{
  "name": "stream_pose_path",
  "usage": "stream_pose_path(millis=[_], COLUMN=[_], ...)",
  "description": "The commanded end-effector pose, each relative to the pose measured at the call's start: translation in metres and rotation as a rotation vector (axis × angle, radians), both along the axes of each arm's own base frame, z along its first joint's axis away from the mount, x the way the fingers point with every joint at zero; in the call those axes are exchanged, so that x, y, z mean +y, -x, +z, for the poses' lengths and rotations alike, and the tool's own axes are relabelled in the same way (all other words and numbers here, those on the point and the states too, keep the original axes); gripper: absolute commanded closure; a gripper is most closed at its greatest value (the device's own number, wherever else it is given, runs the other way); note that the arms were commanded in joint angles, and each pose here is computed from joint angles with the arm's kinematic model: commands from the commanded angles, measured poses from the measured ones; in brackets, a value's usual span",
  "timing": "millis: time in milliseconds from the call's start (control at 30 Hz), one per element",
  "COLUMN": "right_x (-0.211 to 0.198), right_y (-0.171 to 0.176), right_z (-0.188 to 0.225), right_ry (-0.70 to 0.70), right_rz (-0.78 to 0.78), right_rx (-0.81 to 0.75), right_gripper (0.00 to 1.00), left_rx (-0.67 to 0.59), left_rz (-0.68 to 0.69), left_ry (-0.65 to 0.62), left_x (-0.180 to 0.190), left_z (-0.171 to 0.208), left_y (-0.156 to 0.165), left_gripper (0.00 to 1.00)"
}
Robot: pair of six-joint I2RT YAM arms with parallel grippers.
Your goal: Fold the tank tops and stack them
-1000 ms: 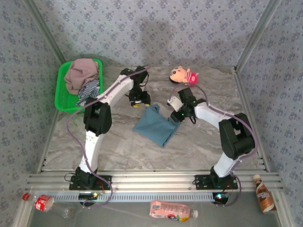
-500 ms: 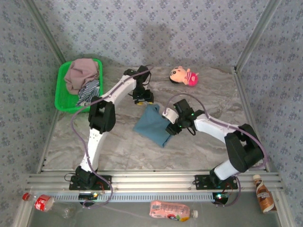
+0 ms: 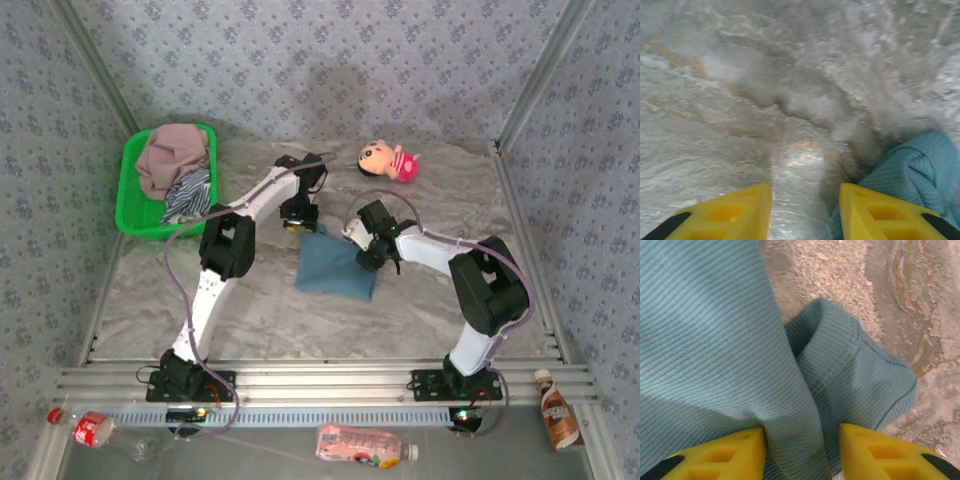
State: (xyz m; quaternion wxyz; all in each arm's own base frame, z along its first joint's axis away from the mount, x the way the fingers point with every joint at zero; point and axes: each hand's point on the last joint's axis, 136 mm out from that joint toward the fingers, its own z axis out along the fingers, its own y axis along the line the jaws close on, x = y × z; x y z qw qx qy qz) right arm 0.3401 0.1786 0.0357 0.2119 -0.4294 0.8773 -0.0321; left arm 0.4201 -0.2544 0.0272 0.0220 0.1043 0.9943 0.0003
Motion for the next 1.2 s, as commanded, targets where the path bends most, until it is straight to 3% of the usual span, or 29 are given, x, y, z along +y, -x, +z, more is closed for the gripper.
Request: stream_pose_path(millis=[0, 200, 367, 500, 533, 600, 833, 967, 1167], right_x=[-0.019, -0.019, -0.004, 0.007, 0.014, 0.033, 0.073, 0.077, 0.041], right_y=[-0.002, -0.002, 0.031, 0.045, 0.044, 0.045, 0.043, 0.035, 0.021], right_z=[0.011, 0.065, 0.073, 0.061, 0.062, 0.063, 0.033, 0.009, -0.007], right_ry=[0.015, -0.296, -0.508, -0.519, -0.517, -0.474, -0.342, -0.256, -0.147], right_rz=[-0.098, -0.312, -0.527, -0.649, -0.643, -0.594, -0.538, -0.514, -0.531], right_rx=[0.007, 0.021, 0.103, 0.11, 0.104, 0.075, 0.021, 0.027, 0.053], right_gripper=[0.54, 0.47, 0.33, 0.25, 0.18, 0.16, 0.15, 0.15, 0.18], left_rx=[-0.024, -0.04, -0.107, -0.133, -0.13, -0.119, -0.121, -0.101, -0.092], left_rz=[-0.035, -0.041, 0.037, 0.096, 0.108, 0.121, 0.203, 0.229, 0.253], left_ry=[-0.165, -0.103, -0.126, -0.059, -0.02, 0.032, 0.14, 0.13, 0.152], left_x=[0.03, 0.02, 0.042, 0.048, 0.046, 0.045, 0.074, 0.097, 0.115], left_z=[0.006, 0.025, 0.063, 0.092, 0.098, 0.105, 0.12, 0.119, 0.122], left_y=[0.003, 0.008, 0.003, 0.014, 0.019, 0.03, 0.063, 0.077, 0.09], left_gripper=[0.6, 0.51, 0.47, 0.45, 0.44, 0.41, 0.34, 0.33, 0.33])
